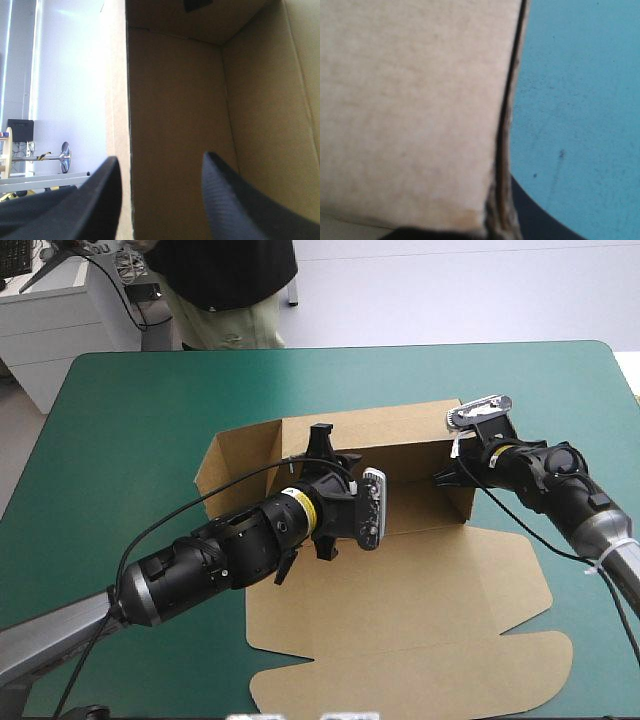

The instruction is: Fold the box

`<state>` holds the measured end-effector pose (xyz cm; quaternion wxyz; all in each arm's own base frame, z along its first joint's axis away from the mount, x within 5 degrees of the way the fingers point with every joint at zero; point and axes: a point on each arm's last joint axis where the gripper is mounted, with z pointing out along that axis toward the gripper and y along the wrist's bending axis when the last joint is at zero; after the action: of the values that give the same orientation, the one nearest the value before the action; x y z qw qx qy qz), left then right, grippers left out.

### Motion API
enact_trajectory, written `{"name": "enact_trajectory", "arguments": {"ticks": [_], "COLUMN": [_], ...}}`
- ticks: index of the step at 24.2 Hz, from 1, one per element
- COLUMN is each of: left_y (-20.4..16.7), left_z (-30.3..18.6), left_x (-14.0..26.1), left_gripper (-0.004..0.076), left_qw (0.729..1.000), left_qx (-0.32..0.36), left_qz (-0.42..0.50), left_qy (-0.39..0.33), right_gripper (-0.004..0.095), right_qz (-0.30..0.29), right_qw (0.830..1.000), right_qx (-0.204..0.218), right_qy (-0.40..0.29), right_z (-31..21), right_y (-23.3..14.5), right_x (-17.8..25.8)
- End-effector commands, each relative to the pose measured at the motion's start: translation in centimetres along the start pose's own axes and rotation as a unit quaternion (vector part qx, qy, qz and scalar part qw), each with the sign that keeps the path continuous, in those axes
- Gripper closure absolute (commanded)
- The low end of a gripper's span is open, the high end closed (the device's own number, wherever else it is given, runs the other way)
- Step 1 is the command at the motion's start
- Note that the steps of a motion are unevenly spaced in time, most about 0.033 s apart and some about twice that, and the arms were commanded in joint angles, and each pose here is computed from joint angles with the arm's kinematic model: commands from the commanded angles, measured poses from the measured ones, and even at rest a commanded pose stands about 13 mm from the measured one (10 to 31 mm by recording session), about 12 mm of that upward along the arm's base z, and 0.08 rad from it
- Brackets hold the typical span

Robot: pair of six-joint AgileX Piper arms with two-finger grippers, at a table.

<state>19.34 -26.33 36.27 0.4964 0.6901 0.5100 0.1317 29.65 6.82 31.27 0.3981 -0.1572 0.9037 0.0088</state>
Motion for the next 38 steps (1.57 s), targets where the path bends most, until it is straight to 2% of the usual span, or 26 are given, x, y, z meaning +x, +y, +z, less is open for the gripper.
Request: {"name": "enact_trajectory", "arguments": {"ticks": [1,2,3,5,11,17,20,24,27,31,34,38], "left_y": [1.8,2.0,2.2,2.7,5.0,8.2,10.0,12.2,13.4,13.0,12.5,10.1], "left_z": [-3.1,-3.5,-3.7,-4.2,-5.9,-7.9,-8.5,-9.1,-10.8,-13.0,-13.4,-13.5], "left_x": [-2.1,-2.7,-2.9,-3.2,-2.8,0.7,3.9,9.3,15.5,19.9,20.8,21.0], "left_gripper": [0.0582,0.0682,0.0734,0.0703,0.0703,0.0704,0.0709,0.0710,0.0724,0.0733,0.0733,0.0733], "left_qw": [0.999,0.999,0.999,0.998,0.993,0.975,0.953,0.910,0.841,0.779,0.754,0.748], "left_qx": [-0.027,-0.026,-0.026,-0.018,0.004,0.092,0.094,0.054,-0.008,-0.020,-0.028,-0.054], "left_qz": [-0.011,-0.013,-0.019,-0.044,-0.113,-0.204,-0.285,-0.407,-0.525,-0.597,-0.623,-0.628], "left_qy": [-0.031,-0.035,-0.039,-0.045,-0.024,0.003,0.028,0.063,0.134,0.191,0.208,0.208], "right_gripper": [0.0927,0.0927,0.0927,0.0927,0.0927,0.0927,0.0927,0.0927,0.0927,0.0927,0.0927,0.0927], "right_qz": [-0.009,-0.009,-0.009,-0.008,-0.008,-0.008,-0.008,-0.008,-0.008,-0.008,-0.008,-0.009], "right_qw": [0.998,0.998,0.998,0.998,0.998,0.998,0.998,0.998,0.999,0.999,0.999,0.999], "right_qx": [0.015,0.015,0.015,0.014,0.014,0.014,0.014,0.014,0.014,0.014,0.014,0.015], "right_qy": [-0.054,-0.054,-0.054,-0.053,-0.053,-0.053,-0.053,-0.053,-0.049,-0.049,-0.049,-0.049], "right_z": [-1.7,-1.7,-1.7,-1.7,-1.7,-1.7,-1.7,-1.7,-1.7,-1.7,-1.7,-1.7], "right_y": [-0.6,-0.6,-0.6,-0.5,-0.5,-0.5,-0.5,-0.5,-0.5,-0.5,-0.5,-0.5], "right_x": [-1.5,-1.5,-1.5,-1.5,-1.5,-1.5,-1.5,-1.5,-1.4,-1.4,-1.4,-1.4]}}
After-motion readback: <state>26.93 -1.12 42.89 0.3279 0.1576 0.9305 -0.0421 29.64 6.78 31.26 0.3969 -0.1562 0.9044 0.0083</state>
